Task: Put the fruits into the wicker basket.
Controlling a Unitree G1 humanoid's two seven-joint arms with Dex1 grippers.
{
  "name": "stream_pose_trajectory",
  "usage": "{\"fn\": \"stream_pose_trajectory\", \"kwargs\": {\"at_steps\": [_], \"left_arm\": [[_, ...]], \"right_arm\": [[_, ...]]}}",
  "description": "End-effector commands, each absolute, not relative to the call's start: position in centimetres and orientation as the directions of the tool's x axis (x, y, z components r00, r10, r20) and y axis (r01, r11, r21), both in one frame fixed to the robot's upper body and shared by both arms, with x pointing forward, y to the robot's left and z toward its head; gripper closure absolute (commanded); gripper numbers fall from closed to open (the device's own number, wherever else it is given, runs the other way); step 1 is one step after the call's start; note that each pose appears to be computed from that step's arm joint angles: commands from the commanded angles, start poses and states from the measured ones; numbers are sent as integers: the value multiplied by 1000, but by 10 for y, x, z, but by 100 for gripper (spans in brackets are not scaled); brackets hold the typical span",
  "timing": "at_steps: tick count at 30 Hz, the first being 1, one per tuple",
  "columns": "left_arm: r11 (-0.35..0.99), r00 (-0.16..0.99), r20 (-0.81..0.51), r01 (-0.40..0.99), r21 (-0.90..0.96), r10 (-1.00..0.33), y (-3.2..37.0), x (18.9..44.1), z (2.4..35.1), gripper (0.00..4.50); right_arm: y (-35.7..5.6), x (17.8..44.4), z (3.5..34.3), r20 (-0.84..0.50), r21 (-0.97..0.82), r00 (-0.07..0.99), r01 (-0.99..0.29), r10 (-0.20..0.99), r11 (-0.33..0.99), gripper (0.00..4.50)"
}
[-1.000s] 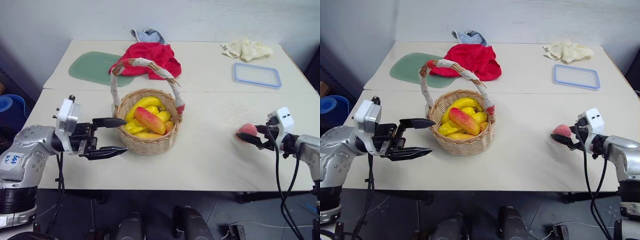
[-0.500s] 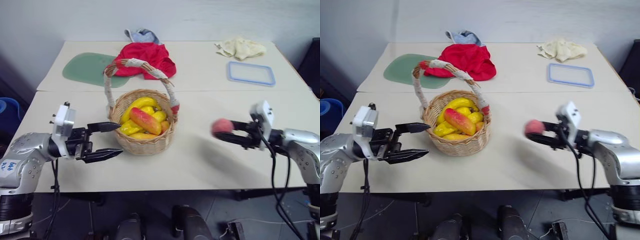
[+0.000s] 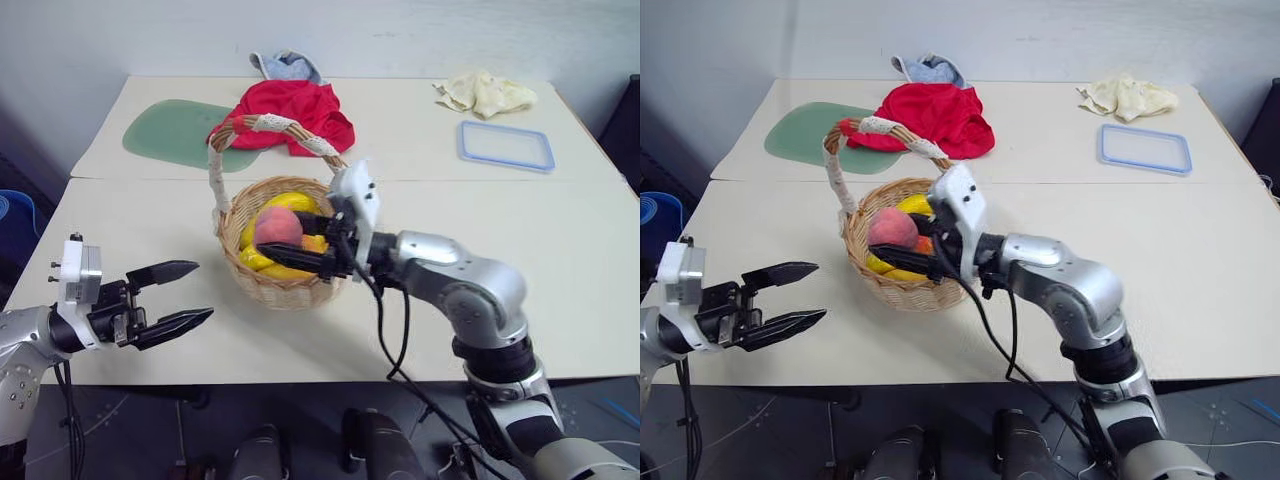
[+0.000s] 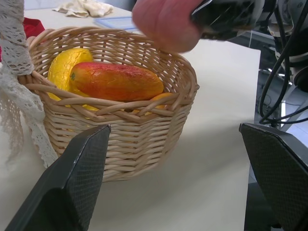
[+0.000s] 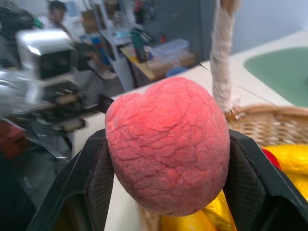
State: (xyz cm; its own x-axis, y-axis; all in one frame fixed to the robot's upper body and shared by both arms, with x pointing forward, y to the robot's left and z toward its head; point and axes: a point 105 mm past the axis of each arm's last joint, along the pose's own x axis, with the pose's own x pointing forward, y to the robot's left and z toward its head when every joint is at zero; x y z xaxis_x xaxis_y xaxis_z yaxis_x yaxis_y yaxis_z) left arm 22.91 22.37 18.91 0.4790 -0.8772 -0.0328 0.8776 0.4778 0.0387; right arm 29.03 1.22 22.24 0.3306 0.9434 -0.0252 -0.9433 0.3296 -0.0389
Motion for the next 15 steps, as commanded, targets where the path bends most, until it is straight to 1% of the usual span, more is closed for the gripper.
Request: {"fn": "stream_pose_trajectory", "kwargs": {"at_steps": [1, 2, 3, 4, 8, 11, 14, 15], "left_arm": [[496, 496, 21, 863, 93, -868, 225, 226, 207, 0], [498, 497, 27, 863, 91, -867, 225, 227, 208, 0], [503, 501, 54, 860, 81, -864, 225, 229, 211, 0], [503, 498, 72, 861, 73, -864, 224, 231, 214, 0], [494, 488, 90, 868, 56, -868, 221, 233, 217, 0], [484, 480, 72, 874, 43, -874, 219, 232, 211, 0], [469, 465, 75, 882, 47, -882, 214, 234, 211, 0], [462, 457, 76, 886, 53, -886, 213, 235, 213, 0]], "right_arm": [[10, 288, 223, -14, -95, 319, -944, 948, 317, 90], [11, 286, 226, 9, -92, 306, -948, 952, 306, 55], [9, 281, 227, 35, -74, 269, -960, 963, 270, 18], [5, 276, 227, 55, -70, 227, -970, 972, 231, 5], [-17, 260, 220, 85, -128, 130, -982, 988, 140, 5], [-42, 250, 215, 91, -127, 138, -981, 986, 149, 5], [-77, 251, 213, 73, -115, 220, -967, 973, 228, 5], [-89, 258, 214, 60, -134, 268, -952, 961, 274, 5]]}}
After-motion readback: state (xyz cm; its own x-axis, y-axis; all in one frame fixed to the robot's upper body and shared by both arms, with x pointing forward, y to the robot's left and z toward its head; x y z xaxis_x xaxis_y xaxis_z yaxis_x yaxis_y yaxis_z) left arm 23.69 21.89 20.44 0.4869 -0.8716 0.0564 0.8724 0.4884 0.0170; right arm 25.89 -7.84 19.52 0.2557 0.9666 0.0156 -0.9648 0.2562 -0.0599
